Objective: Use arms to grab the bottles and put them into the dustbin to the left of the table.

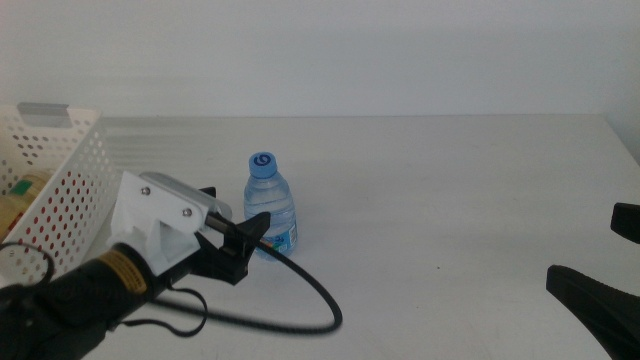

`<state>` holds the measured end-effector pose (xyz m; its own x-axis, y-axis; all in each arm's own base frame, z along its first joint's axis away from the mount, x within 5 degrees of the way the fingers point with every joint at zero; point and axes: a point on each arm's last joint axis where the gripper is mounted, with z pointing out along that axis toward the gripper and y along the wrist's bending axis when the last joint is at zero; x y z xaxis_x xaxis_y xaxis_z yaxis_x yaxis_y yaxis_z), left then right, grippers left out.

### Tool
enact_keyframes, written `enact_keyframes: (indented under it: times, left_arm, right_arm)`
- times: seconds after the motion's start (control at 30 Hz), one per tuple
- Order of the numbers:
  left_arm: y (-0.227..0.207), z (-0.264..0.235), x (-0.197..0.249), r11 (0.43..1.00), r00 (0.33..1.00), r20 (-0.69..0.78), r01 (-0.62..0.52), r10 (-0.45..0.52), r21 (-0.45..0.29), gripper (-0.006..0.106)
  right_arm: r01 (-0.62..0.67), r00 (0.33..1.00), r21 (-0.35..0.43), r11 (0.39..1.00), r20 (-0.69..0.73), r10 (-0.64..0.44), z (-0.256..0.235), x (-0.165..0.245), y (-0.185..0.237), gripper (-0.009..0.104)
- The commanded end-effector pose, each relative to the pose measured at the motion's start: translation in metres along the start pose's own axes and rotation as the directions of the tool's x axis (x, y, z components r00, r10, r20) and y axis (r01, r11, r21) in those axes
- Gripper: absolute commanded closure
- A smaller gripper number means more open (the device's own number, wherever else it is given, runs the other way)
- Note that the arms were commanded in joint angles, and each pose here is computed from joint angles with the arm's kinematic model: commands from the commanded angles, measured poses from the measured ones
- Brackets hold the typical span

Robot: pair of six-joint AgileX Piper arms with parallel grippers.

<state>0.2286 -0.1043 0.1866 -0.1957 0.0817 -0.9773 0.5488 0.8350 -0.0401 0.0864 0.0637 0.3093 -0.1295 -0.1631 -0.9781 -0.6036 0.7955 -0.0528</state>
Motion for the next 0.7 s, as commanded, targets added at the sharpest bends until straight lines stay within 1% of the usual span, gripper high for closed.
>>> enact_keyframes:
  times: [0.0,0.1,0.17,0.4,0.67]
  left_arm:
    - [0.003,0.006,-0.021,0.998,0.989,0.144,0.029,-0.037,0.059,0.013]
    - [0.007,0.015,-0.022,0.994,0.989,0.138,0.037,-0.051,0.102,0.013]
    - [0.008,0.021,-0.024,0.993,0.989,0.14,0.026,-0.042,0.116,0.013]
    - [0.014,0.04,-0.033,0.993,0.985,0.168,0.015,-0.034,0.116,0.013]
    - [0.02,0.062,-0.024,0.991,0.987,0.153,0.037,-0.057,0.128,0.013]
  right_arm:
    - [0.014,0.996,0.016,1.0,0.085,-0.015,0.0,-0.013,-0.002,0.025]
    - [0.014,0.996,0.016,1.0,0.085,-0.015,0.0,-0.013,-0.002,0.025]
    - [0.014,0.996,0.016,1.0,0.085,-0.015,0.0,-0.013,-0.002,0.025]
    - [0.014,0.996,0.016,1.0,0.085,-0.015,0.0,-0.013,-0.002,0.025]
    - [0.014,0.996,0.016,1.0,0.085,-0.015,0.0,-0.013,-0.002,0.025]
